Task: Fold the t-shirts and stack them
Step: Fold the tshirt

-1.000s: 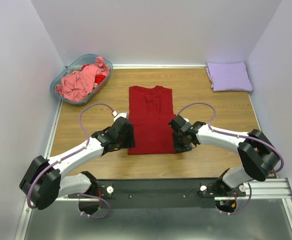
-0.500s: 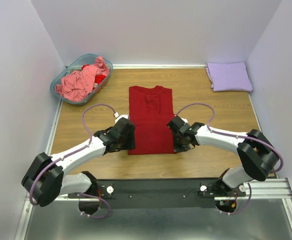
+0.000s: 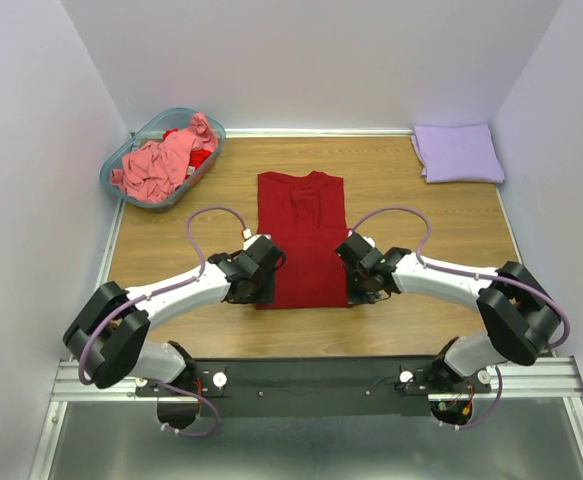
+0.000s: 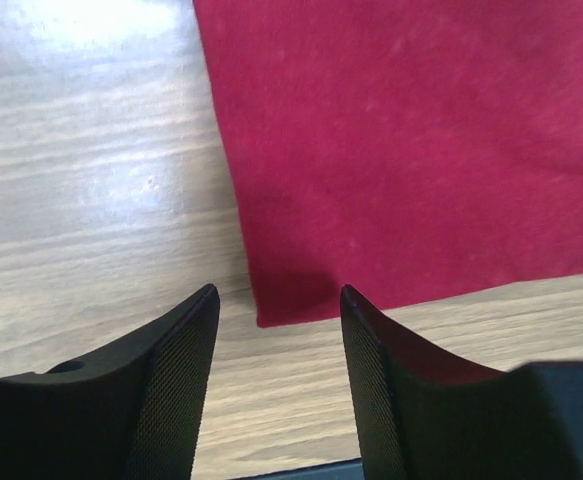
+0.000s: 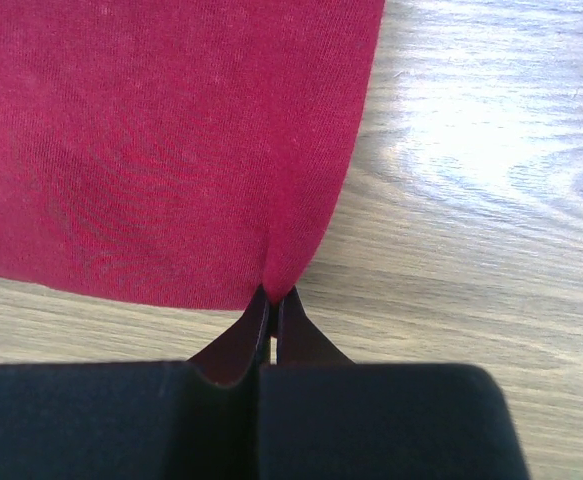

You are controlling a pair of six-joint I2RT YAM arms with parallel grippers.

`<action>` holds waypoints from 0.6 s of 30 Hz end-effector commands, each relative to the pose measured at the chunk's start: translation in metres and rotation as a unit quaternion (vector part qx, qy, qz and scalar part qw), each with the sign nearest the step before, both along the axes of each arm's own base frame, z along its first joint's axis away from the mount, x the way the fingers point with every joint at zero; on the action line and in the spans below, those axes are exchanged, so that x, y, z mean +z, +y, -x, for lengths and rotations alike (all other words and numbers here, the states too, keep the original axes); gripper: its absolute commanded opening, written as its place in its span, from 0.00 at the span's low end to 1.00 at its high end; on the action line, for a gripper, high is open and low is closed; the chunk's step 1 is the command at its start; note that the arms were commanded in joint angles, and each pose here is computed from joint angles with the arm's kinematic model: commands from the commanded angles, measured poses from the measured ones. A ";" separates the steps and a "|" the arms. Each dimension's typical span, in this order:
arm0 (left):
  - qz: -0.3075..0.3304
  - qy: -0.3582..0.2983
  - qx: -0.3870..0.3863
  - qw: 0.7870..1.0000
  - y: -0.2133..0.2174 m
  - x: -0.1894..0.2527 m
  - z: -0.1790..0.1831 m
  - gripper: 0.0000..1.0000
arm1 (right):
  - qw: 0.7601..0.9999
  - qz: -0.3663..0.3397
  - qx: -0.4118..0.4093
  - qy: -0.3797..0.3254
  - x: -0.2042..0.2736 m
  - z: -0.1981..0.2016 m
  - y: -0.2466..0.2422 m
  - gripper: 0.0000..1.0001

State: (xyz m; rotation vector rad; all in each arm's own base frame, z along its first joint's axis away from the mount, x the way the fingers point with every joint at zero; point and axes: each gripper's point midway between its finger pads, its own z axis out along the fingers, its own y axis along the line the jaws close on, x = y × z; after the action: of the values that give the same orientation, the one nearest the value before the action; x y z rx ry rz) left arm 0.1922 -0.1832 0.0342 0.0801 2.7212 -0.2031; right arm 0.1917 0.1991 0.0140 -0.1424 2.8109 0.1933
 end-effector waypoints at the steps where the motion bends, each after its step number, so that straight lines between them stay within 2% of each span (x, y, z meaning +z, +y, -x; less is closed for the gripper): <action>1: -0.040 0.012 0.009 0.999 0.013 -0.004 0.006 0.59 | 0.998 0.063 0.007 0.026 -0.027 0.018 -0.031 0.01; 14: -0.049 0.036 -0.010 0.998 0.005 -0.026 0.008 0.54 | 0.998 0.058 0.011 0.028 -0.030 0.021 -0.030 0.00; 18: -0.058 0.047 -0.011 0.997 0.007 -0.033 0.012 0.47 | 0.998 0.054 0.012 0.025 -0.027 0.020 -0.028 0.00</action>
State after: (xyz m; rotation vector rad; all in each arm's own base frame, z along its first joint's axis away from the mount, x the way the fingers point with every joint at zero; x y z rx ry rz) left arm 0.1858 -0.1816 0.0172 0.1162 2.7936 -0.1145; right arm 0.1917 0.1994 0.0140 -0.1552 2.7952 0.2127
